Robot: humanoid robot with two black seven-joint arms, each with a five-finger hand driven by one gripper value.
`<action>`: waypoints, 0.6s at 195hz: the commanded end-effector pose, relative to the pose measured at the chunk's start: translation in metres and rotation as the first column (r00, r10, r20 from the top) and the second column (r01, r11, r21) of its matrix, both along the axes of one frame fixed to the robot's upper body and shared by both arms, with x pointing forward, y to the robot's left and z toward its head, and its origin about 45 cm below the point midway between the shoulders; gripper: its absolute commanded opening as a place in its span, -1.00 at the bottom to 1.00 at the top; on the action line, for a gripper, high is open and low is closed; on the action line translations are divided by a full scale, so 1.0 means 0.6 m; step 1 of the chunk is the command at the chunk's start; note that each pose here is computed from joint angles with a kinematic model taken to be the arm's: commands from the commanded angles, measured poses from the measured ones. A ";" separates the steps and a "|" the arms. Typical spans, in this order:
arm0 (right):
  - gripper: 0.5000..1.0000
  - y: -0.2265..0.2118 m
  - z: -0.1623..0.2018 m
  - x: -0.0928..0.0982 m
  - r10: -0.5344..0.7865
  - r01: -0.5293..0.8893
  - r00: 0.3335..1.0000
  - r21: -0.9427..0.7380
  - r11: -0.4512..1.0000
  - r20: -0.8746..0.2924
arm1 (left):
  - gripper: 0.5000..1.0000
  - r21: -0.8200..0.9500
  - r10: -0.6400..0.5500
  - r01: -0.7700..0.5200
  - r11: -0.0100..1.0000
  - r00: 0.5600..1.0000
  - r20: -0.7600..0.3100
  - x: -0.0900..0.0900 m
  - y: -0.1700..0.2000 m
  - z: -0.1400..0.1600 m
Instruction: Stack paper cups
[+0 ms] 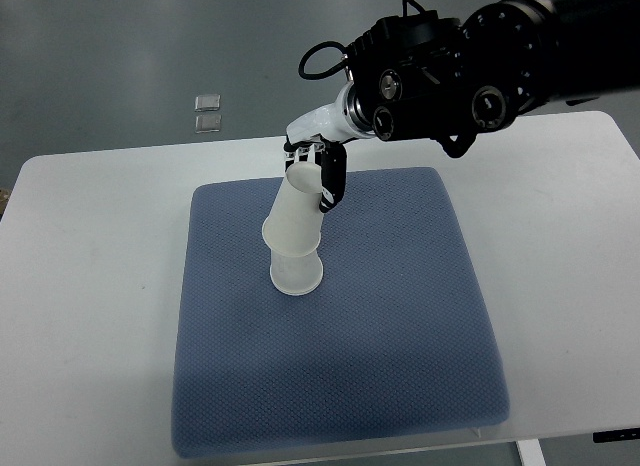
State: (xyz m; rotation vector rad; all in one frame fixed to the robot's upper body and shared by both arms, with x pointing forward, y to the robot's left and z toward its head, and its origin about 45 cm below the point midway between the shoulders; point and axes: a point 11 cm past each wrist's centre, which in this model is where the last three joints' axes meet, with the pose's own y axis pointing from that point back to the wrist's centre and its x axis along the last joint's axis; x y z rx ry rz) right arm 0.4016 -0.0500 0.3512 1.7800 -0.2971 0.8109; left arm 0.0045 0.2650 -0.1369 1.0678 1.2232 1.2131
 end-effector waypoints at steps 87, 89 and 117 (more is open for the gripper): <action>0.32 -0.004 -0.017 0.004 -0.019 0.019 1.000 0.021 1.000 0.002 | 1.00 0.000 -0.001 0.001 1.000 1.000 0.000 0.000 0.000 0.000; 0.32 -0.004 -0.017 0.004 -0.019 0.019 1.000 0.021 1.000 0.002 | 1.00 0.000 -0.001 0.001 1.000 1.000 0.000 0.000 0.000 0.000; 0.33 -0.004 -0.019 0.004 -0.029 0.029 1.000 0.033 0.999 -0.002 | 1.00 0.000 0.000 0.000 1.000 1.000 0.000 0.000 0.000 0.000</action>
